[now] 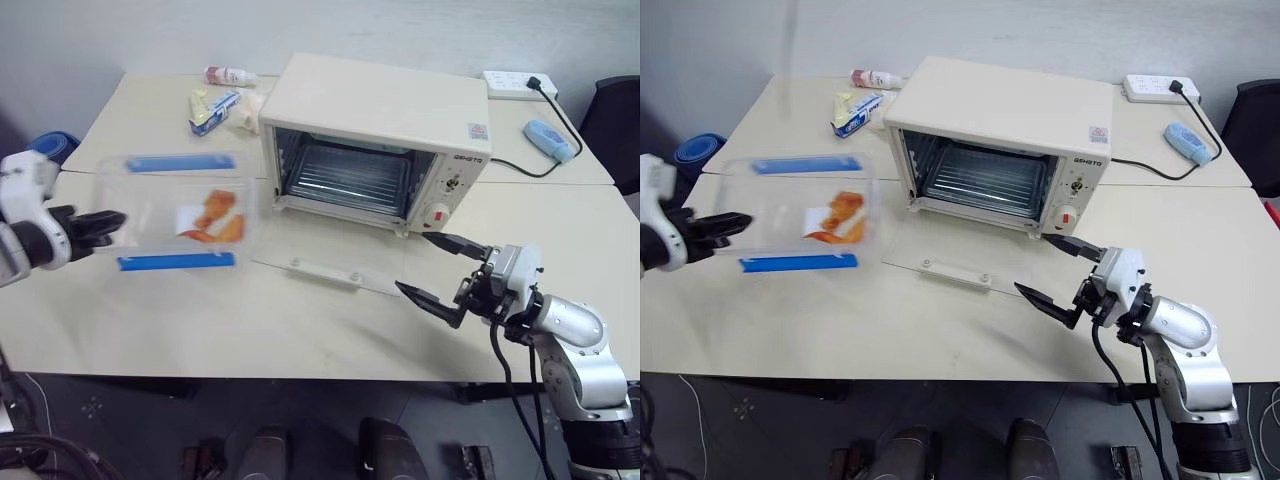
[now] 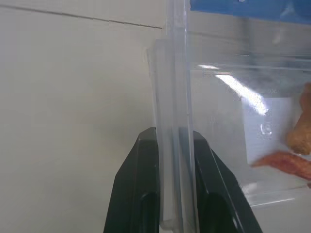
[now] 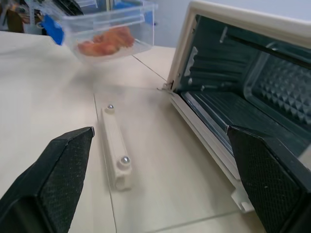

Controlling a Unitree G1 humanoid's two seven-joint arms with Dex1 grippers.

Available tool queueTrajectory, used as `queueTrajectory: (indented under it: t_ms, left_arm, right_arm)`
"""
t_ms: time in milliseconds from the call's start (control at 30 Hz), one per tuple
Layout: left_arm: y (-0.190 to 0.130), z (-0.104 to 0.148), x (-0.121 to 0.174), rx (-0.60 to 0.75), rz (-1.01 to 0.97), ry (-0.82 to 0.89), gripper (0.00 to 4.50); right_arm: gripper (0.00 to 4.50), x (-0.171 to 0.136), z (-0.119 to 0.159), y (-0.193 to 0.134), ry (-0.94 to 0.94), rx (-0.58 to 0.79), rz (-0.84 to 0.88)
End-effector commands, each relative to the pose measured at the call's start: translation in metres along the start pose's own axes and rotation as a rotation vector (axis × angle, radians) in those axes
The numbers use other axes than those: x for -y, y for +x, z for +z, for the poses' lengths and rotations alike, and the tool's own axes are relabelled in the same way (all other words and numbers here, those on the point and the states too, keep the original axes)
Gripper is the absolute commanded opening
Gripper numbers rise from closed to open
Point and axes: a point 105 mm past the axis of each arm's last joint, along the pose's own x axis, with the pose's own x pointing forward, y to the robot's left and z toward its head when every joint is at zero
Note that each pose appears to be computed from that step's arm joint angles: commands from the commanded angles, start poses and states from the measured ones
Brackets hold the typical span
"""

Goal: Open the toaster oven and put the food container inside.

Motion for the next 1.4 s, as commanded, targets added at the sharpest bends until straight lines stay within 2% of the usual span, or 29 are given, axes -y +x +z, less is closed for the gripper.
queueTrajectory:
  t_ms: [33, 100, 200, 300, 467, 600, 667, 800, 967, 1100, 1200, 1233, 1267, 1300, 1333, 1400]
  left_arm:
    - [0.013, 0.009, 0.038, -0.003, -0.124, 0.061, 0.32]
    - [0.03, 0.01, 0.063, -0.012, -0.189, 0.068, 0.32]
    - [0.053, 0.006, 0.085, -0.022, -0.215, 0.053, 0.32]
    - [0.079, 0.009, 0.093, -0.005, -0.176, 0.019, 0.32]
    - [0.102, 0.005, 0.103, -0.057, -0.137, 0.033, 0.32]
    - [0.116, 0.01, 0.116, -0.032, -0.164, 0.033, 0.32]
    - [0.118, 0.012, 0.118, -0.028, -0.163, 0.047, 1.01]
    - [0.118, 0.015, 0.121, -0.018, -0.173, 0.054, 2.09]
    - [0.102, 0.032, 0.122, 0.075, -0.273, 0.029, 3.53]
    - [0.073, 0.034, 0.109, 0.101, -0.381, 0.071, 3.53]
    - [0.056, 0.026, 0.092, 0.098, -0.412, 0.187, 3.56]
    - [0.049, 0.016, 0.083, 0.077, -0.447, 0.252, 3.37]
    - [0.034, 0.001, 0.09, 0.067, -0.61, 0.338, 3.17]
    - [0.023, -0.025, 0.087, -0.009, -0.716, 0.444, 2.91]
    - [0.014, -0.044, 0.085, -0.077, -0.797, 0.515, 2.72]
    - [0.027, -0.06, 0.08, -0.073, -0.801, 0.546, 2.11]
  right_arm:
    - [4.5, 0.005, 0.01, -0.01, -0.05, 0.002, -0.047]
    - [4.5, 0.004, 0.009, -0.015, -0.054, -0.011, -0.07]
    - [4.5, 0.002, 0.01, -0.021, -0.054, -0.018, -0.11]
    - [4.5, -0.003, 0.011, -0.027, -0.053, -0.026, -0.147]
    - [4.5, -0.011, 0.011, -0.029, -0.043, -0.034, -0.163]
    - [4.5, -0.013, 0.013, -0.03, -0.044, -0.03, -0.194]
    - [4.5, -0.014, 0.013, -0.032, -0.045, -0.034, -0.206]
    - [4.5, -0.013, 0.013, -0.036, -0.049, -0.045, -0.224]
    - [4.5, -0.014, 0.017, -0.038, -0.046, -0.057, -0.221]
    - [4.5, -0.027, 0.023, -0.028, 0.019, -0.062, -0.131]
    - [3.99, -0.042, 0.02, -0.02, 0.082, -0.102, -0.042]
    - [3.66, -0.048, 0.015, -0.015, 0.106, -0.127, -0.007]
    - [3.38, -0.053, 0.01, -0.009, 0.131, -0.146, 0.023]
    - [2.89, -0.059, 0.003, -0.002, 0.149, -0.174, 0.06]
    - [2.71, -0.062, -0.001, 0.003, 0.159, -0.195, 0.083]
    - [2.0, -0.065, -0.014, 0.012, 0.148, -0.241, 0.132]
